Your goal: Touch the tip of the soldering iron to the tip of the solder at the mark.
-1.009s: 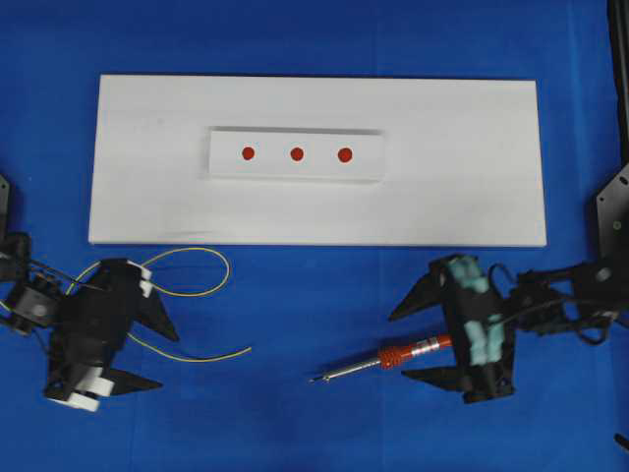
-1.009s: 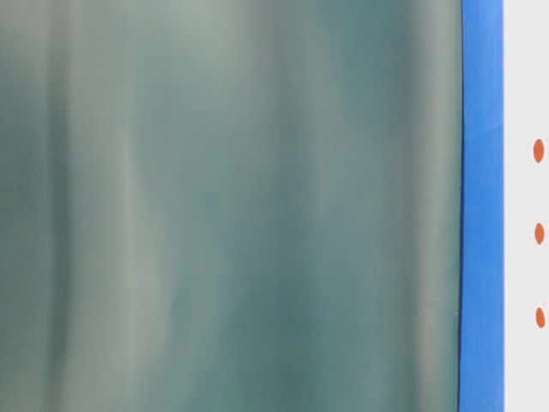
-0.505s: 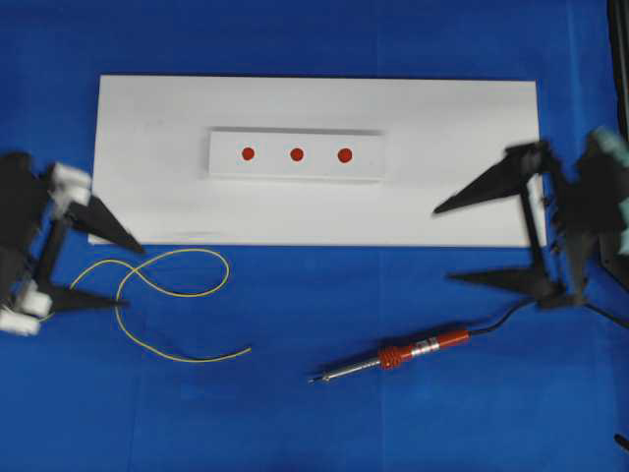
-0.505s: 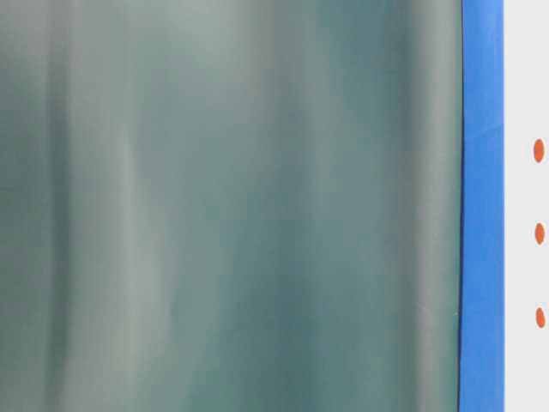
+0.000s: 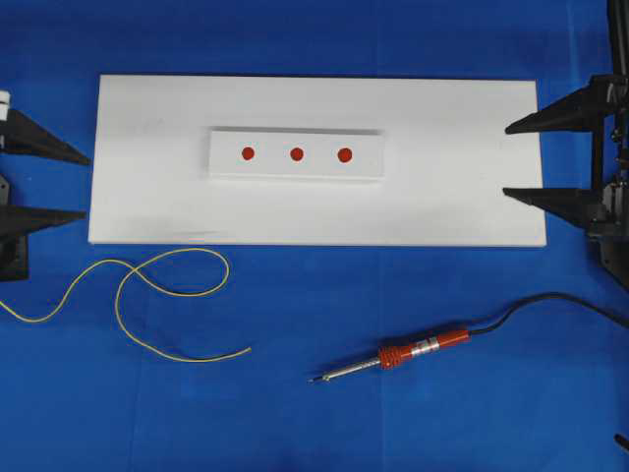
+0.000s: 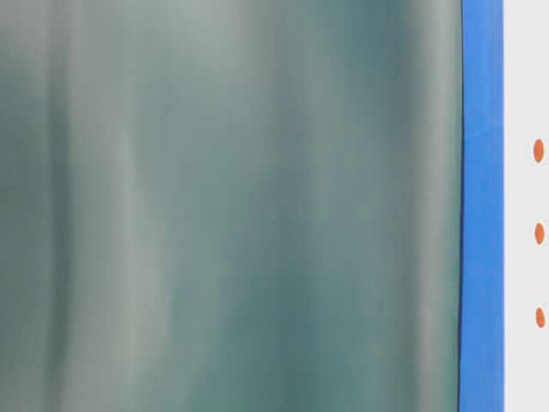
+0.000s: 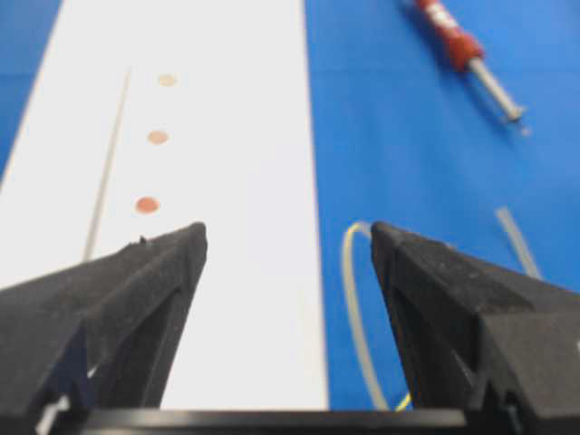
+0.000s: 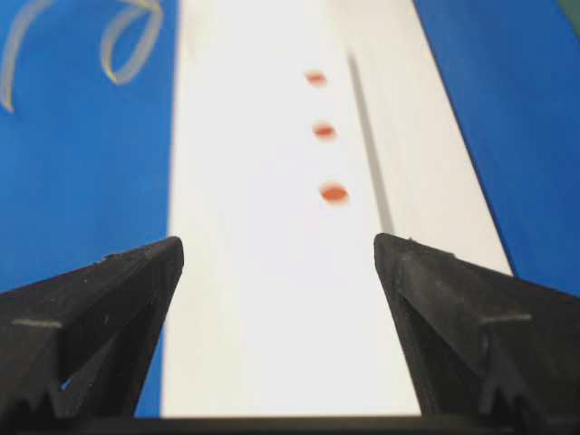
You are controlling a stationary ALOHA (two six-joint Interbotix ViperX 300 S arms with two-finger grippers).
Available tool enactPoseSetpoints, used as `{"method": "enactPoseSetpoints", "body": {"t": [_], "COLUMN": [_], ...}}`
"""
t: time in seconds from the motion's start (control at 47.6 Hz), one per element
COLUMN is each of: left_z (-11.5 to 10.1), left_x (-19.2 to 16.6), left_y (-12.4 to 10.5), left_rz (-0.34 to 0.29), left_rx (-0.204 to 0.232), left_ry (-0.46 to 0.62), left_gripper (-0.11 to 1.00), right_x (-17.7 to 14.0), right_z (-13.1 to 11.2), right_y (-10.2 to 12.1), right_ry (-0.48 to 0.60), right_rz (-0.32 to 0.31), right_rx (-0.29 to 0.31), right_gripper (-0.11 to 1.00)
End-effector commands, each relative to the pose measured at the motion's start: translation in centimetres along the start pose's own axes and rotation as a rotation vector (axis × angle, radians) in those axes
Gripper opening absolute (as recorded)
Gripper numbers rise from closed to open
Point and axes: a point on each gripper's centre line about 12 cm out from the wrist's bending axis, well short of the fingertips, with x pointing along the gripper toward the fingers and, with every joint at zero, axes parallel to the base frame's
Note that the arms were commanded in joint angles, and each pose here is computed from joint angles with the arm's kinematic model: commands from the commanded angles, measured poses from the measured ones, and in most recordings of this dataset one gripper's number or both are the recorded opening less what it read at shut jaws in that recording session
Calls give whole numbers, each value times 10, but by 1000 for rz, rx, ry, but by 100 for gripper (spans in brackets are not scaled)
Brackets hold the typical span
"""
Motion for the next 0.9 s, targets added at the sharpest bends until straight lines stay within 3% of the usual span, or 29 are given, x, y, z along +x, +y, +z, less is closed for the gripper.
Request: {"method": "enactPoseSetpoints", "body": {"t": [0.0,0.189,0.526,0.883], "left_z": [-5,-27,-26,-26], "left_x": [-2,-1,-2,-2], "left_y": [3,4,4,4], "left_rz": [20,26,26,24], "left_rx": [-3,-19,-20,-22], "left_ry": [2,41,31,32], "left_gripper": [68,68,67,67], "right_x": [0,3,5,6], "right_z": [-5,-20,-22,-22], "right_y": [-5,-10,-11,-2], "right_ry": [-1,6,9,15], "right_rz": [-28,-60,-62,-17], "right_rx": [5,17,17,4], "right_gripper": [84,82,78,78]}}
